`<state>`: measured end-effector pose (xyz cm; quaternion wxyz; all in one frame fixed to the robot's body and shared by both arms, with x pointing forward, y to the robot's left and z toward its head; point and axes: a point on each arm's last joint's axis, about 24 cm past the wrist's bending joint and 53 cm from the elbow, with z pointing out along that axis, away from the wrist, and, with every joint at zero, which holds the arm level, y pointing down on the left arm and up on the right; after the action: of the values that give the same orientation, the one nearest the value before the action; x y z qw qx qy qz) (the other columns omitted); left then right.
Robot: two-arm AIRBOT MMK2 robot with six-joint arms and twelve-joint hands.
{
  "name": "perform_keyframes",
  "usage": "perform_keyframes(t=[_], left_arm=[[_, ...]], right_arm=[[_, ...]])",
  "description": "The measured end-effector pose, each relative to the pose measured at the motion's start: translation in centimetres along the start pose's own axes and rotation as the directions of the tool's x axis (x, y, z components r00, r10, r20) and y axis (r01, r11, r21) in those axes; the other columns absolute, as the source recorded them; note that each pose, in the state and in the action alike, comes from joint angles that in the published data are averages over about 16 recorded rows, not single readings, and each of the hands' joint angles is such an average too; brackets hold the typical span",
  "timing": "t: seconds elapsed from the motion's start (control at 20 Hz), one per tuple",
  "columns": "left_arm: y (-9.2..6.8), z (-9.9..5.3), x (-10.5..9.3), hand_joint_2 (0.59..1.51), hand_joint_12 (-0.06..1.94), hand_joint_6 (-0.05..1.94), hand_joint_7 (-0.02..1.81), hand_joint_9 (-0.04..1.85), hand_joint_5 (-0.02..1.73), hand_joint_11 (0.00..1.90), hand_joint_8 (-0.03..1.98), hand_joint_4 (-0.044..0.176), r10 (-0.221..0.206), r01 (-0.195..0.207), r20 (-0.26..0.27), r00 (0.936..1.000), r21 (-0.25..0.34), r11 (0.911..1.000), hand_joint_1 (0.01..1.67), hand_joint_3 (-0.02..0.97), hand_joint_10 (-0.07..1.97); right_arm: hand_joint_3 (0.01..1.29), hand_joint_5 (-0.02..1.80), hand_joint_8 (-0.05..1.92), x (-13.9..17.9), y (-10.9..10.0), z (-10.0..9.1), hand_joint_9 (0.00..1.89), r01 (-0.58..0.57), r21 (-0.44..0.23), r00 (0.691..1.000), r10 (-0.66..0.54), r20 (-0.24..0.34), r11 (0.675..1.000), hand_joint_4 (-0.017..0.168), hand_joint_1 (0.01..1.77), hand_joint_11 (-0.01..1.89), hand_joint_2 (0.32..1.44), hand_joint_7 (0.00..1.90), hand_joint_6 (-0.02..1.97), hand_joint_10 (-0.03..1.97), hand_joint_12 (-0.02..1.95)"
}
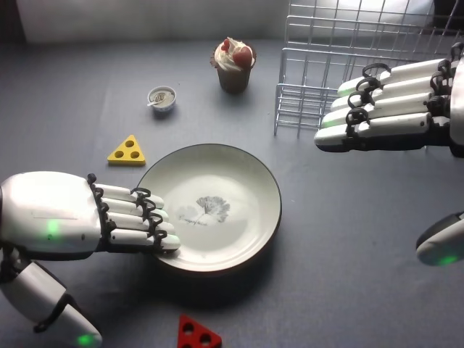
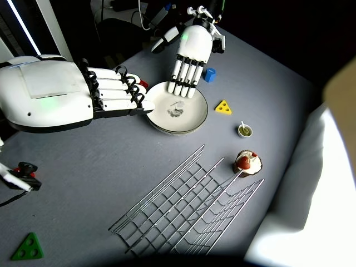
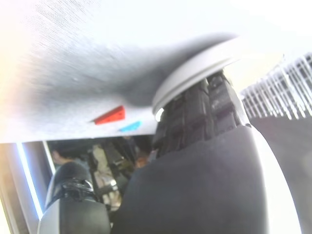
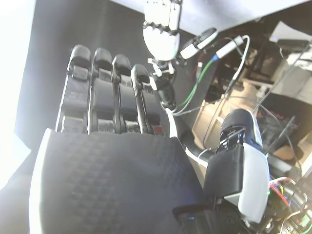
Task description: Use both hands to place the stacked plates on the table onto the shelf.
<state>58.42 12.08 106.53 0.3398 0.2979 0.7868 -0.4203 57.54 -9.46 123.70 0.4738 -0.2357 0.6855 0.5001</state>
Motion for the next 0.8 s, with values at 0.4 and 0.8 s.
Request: perform_keyframes(t=[0.4, 0.8], left_arm=[[-0.6, 3.3, -0.9, 0.968, -0.01, -0.01, 0.06, 0.08, 0.07, 0.07, -0.01, -0.005, -0.006, 0.006, 0.028, 0.9996, 0.027, 0.9996, 0.06, 0.016, -0.01], [-1.4, 5.8, -2.0, 0.969, 0.00, -0.01, 0.06, 0.08, 0.08, 0.08, -0.02, -0.004, 0.001, -0.003, 0.051, 0.9987, 0.051, 0.9987, 0.07, 0.015, -0.02]], right_arm=[[0.02, 0.15, 0.00, 1.1, -0.6, 0.9, 0.21, 0.036, 0.015, 0.999, -0.036, -0.031, 0.999, 0.005, 0.04, 0.18, 0.96, 0.19, 0.02, 0.00, 0.02], [0.02, 0.11, 0.00, 2.0, -2.5, 2.2, 0.19, 0.057, 0.048, 0.998, -0.055, -0.035, 0.997, 0.005, 0.48, 0.19, 0.94, 0.16, 0.02, 0.00, 0.02]])
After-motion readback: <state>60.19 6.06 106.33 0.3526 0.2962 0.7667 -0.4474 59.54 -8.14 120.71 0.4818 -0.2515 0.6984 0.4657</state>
